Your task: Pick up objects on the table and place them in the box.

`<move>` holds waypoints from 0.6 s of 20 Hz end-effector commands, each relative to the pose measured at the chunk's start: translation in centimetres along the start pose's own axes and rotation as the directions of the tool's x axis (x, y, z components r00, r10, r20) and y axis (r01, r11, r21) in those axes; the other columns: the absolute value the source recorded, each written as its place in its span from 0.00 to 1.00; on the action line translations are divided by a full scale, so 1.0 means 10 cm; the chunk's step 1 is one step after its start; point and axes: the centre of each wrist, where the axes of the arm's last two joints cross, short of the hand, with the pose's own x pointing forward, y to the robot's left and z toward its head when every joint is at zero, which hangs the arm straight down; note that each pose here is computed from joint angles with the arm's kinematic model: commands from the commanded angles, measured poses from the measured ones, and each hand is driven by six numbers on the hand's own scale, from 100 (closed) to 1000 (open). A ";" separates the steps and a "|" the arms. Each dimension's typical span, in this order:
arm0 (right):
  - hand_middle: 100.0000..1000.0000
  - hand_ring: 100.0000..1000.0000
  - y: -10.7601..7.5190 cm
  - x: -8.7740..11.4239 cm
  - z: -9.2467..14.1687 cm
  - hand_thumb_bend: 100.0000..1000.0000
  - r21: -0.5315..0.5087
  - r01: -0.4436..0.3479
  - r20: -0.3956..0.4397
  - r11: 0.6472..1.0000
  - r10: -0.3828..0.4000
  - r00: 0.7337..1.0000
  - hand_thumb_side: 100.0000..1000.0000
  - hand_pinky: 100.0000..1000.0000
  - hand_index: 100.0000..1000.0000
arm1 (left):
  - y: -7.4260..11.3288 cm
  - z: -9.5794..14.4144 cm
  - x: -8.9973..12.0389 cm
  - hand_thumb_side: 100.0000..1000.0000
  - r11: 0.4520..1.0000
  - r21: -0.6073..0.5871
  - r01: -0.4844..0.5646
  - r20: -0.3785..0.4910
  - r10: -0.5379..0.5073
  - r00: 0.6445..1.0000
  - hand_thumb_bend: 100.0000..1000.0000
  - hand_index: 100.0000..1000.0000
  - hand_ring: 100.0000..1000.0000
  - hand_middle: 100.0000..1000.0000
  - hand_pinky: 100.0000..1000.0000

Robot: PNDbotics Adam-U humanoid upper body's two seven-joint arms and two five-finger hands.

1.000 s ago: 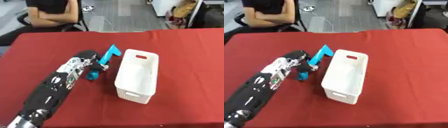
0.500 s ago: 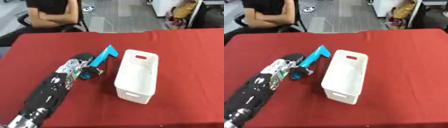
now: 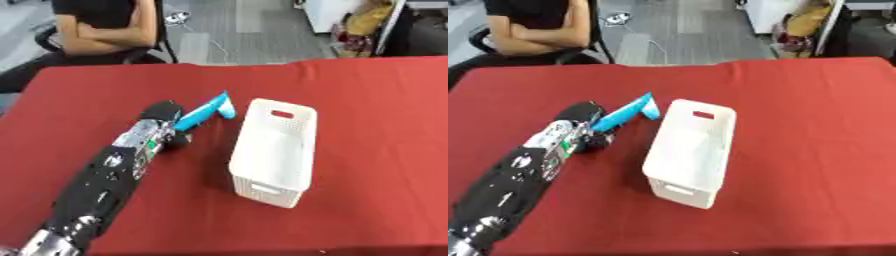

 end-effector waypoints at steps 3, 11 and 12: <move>0.87 0.88 -0.03 0.06 -0.08 0.00 0.007 -0.012 0.037 1.000 0.011 0.999 0.98 0.77 0.94 | 0.10 0.00 -0.09 0.32 0.982 0.127 -0.140 -0.011 0.142 0.990 0.00 0.00 0.00 0.00 0.00; 0.87 0.88 -0.04 0.06 -0.08 0.00 0.005 -0.016 0.035 1.000 0.016 0.999 0.98 0.77 0.94 | 0.43 0.13 -0.08 0.40 0.920 0.267 -0.285 0.056 0.281 0.958 0.00 0.00 0.00 0.00 0.00; 0.87 0.88 -0.04 0.06 -0.08 0.00 0.005 -0.016 0.036 1.000 0.016 0.999 0.98 0.77 0.94 | 0.48 0.15 -0.07 0.42 0.910 0.292 -0.296 0.063 0.290 0.955 0.00 0.00 0.00 0.00 0.00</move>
